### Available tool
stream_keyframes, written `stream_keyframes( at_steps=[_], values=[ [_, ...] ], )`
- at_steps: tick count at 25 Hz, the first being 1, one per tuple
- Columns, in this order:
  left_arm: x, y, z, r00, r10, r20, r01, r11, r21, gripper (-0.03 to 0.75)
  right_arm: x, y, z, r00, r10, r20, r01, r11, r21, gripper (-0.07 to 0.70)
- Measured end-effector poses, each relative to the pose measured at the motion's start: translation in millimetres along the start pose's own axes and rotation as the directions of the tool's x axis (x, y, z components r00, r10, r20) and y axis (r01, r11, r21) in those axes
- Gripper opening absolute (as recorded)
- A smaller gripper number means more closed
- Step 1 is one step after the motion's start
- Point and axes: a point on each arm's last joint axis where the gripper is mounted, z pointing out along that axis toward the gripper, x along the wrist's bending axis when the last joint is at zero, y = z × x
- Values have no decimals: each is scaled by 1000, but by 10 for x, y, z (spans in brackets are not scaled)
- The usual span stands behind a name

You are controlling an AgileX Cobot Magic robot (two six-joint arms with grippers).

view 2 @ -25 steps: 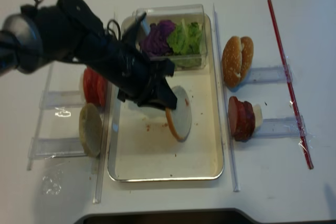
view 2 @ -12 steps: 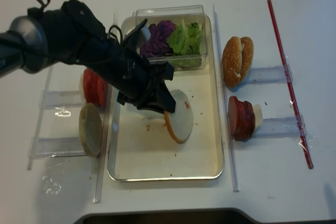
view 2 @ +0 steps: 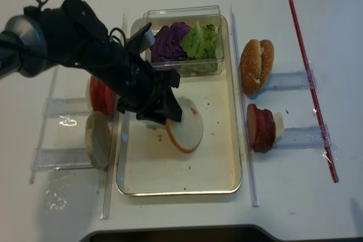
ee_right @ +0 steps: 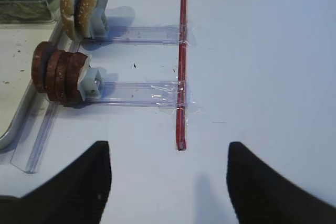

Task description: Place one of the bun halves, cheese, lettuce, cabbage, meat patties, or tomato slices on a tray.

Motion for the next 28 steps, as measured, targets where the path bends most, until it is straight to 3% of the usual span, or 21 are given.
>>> stream_keyframes(
  at_steps=[4, 8, 12, 16, 21, 24, 26, 27, 28],
  values=[
    [41, -19, -2, 999, -6, -45, 7, 1000, 22, 400, 0, 0, 0, 1000, 0, 0, 0, 1000, 0, 508],
    [24, 6, -82, 995, 7, -103, -1, 998, 60, 421, 0, 0, 0, 1000, 0, 0, 0, 1000, 0, 508],
    [-41, 101, -296, 974, 23, -224, -2, 996, 92, 424, 0, 0, 0, 1000, 0, 0, 0, 1000, 0, 508],
    [-132, 267, -540, 942, 36, -333, -30, 999, 22, 424, 0, 0, 0, 1000, 0, 0, 0, 1000, 0, 508],
    [-261, 341, -751, 930, 32, -366, -56, 997, -54, 424, 0, 0, 0, 1000, 0, 0, 0, 1000, 0, 508],
    [-271, 306, -887, 900, 41, -435, -84, 993, -80, 425, 0, 0, 0, 1000, 0, 0, 0, 1000, 0, 508],
    [-277, 255, -1036, 858, 61, -510, -129, 987, -99, 425, 0, 0, 0, 1000, 0, 0, 0, 1000, 0, 508],
    [-277, 255, -1036, 858, 61, -510, -129, 987, -99, 425, 0, 0, 0, 1000, 0, 0, 0, 1000, 0, 508],
    [-283, 232, -1101, 844, 65, -532, -144, 984, -109, 425, 0, 0, 0, 1000, 0, 0, 0, 1000, 0, 508]
  ],
)
